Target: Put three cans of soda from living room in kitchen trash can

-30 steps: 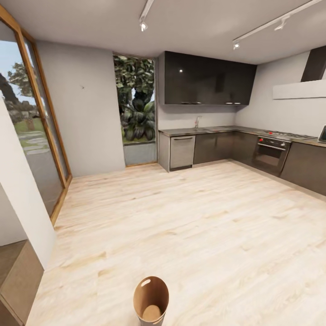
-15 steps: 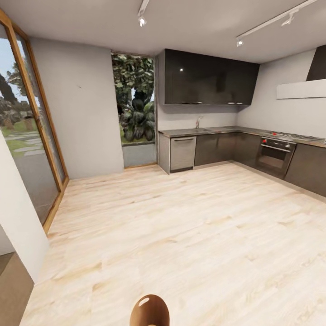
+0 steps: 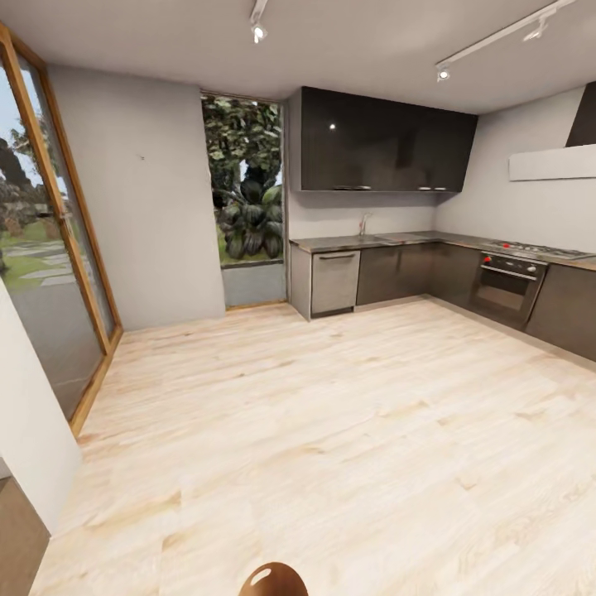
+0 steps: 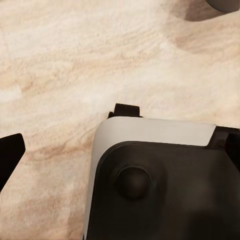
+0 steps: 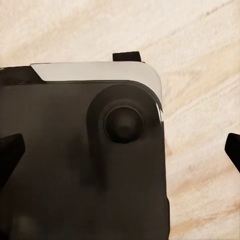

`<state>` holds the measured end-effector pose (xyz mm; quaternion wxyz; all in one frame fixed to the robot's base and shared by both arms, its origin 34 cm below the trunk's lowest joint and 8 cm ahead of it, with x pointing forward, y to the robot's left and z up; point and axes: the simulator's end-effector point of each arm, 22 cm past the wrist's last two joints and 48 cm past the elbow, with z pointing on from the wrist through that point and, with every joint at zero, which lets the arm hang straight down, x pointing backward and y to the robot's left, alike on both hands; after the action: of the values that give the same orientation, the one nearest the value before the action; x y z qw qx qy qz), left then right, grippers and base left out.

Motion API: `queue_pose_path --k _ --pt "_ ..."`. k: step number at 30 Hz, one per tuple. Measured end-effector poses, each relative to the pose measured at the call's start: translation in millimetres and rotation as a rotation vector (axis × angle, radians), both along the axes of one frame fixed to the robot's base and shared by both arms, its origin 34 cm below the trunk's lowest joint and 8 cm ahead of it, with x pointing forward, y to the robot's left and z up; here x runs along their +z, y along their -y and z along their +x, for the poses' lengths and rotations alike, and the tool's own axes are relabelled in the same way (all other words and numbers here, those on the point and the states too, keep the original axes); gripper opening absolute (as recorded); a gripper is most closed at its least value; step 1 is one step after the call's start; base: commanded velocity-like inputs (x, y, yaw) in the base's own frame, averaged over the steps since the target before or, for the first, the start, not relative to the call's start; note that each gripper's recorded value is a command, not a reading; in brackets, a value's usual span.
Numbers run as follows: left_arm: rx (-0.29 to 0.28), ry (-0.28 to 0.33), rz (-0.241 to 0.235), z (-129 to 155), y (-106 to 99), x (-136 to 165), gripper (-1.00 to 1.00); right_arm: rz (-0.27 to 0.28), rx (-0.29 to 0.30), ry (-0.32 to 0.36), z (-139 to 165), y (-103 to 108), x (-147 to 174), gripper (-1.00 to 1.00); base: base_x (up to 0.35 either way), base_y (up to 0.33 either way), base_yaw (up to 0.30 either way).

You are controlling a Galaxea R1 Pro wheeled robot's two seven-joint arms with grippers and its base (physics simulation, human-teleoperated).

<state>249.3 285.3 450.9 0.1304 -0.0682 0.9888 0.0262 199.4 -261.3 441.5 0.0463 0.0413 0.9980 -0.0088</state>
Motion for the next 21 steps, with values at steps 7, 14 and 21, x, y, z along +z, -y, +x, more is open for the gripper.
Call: queue_pose_path --k 7,14,21 --pt "0.002 0.0 0.001 0.0 -0.3 0.0 1.0 -0.002 0.007 -0.004 -0.8 0.8 -0.1 1.0 0.004 0.0 0.0" --pt "0.002 0.0 0.001 -0.1 -0.3 0.0 1.0 -0.003 0.003 -0.002 -0.3 2.0 0.0 1.0 0.0 0.0 0.0" --pt "0.002 0.0 0.001 -0.1 -0.3 0.0 1.0 -0.004 0.018 -0.001 -0.2 1.8 0.0 1.0 0.0 0.0 0.0"
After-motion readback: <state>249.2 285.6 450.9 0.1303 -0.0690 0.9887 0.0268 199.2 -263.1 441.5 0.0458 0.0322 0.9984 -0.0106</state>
